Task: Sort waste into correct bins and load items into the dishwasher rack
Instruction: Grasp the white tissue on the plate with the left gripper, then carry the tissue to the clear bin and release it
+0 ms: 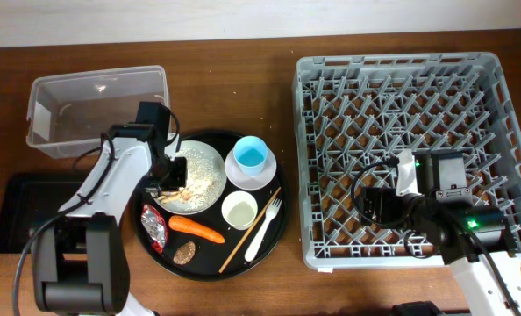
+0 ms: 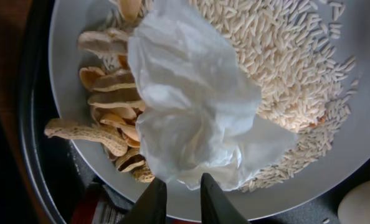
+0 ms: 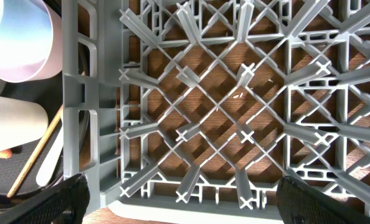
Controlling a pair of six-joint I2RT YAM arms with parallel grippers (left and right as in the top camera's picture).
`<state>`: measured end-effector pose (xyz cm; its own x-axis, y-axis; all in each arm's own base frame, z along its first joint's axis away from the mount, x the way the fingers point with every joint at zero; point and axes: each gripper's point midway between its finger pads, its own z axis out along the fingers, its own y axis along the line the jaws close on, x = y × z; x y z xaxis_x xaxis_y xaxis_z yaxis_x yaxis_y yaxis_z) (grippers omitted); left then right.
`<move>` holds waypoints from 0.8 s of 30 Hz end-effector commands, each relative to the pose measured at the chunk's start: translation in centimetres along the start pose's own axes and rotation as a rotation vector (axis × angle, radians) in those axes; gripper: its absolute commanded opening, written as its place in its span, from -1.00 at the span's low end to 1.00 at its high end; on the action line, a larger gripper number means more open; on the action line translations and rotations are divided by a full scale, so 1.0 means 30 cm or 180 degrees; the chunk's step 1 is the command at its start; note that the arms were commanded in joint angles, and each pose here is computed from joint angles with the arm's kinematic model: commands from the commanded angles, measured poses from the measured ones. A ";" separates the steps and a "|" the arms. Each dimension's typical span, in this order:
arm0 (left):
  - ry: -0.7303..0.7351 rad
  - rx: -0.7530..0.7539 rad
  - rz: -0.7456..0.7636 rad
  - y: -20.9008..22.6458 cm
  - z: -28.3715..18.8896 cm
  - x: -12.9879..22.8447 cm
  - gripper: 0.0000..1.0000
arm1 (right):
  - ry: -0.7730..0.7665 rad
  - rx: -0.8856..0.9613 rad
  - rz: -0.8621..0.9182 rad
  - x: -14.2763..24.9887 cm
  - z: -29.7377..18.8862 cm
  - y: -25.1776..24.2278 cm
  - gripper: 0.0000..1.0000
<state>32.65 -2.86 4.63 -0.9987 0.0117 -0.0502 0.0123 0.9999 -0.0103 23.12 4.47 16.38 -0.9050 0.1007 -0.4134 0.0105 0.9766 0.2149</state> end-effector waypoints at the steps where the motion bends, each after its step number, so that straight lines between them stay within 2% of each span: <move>1: -0.0103 -0.0070 -0.0004 0.017 -0.030 -0.045 -0.58 | -0.0071 0.0029 -0.0046 -0.022 -0.017 0.000 0.97; 7: -0.0076 -0.0102 -0.0013 0.026 -0.029 -0.039 -0.53 | -0.0083 0.0027 -0.0048 -0.025 -0.017 0.001 0.97; 9: -0.0068 -0.0100 -0.0014 0.025 -0.024 -0.039 -0.36 | -0.0083 0.0026 -0.0048 -0.025 -0.017 0.001 0.97; 11: -0.0025 -0.0082 -0.0011 0.021 -0.001 -0.040 -0.36 | -0.0083 0.0026 -0.0048 -0.025 -0.017 0.001 0.97; 13: 0.0004 -0.0084 -0.0011 0.021 0.013 -0.040 -0.78 | -0.0080 0.0026 -0.0047 -0.024 -0.017 0.001 0.97; 15: -0.0018 -0.0085 -0.0011 0.021 0.011 -0.045 -0.96 | -0.0082 0.0026 -0.0048 -0.025 -0.017 0.001 0.97; 20: -0.0071 -0.0081 -0.0011 0.019 -0.077 -0.068 -1.00 | -0.0083 0.0029 -0.0048 -0.025 -0.017 0.000 0.97; 22: -0.0229 -0.0073 -0.0014 0.017 -0.188 -0.106 -0.99 | -0.0090 0.0074 -0.0046 -0.026 -0.017 -0.008 0.97; 24: -0.0591 -0.0059 -0.0016 0.013 -0.321 -0.174 -1.00 | -0.0094 0.0099 -0.0047 -0.027 -0.017 -0.012 0.97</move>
<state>34.92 -2.58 9.10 -0.9975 0.0097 -0.0700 0.0090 0.9999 0.0112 23.23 4.28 16.40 -0.9025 0.1008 -0.4187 0.0143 0.9787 0.2048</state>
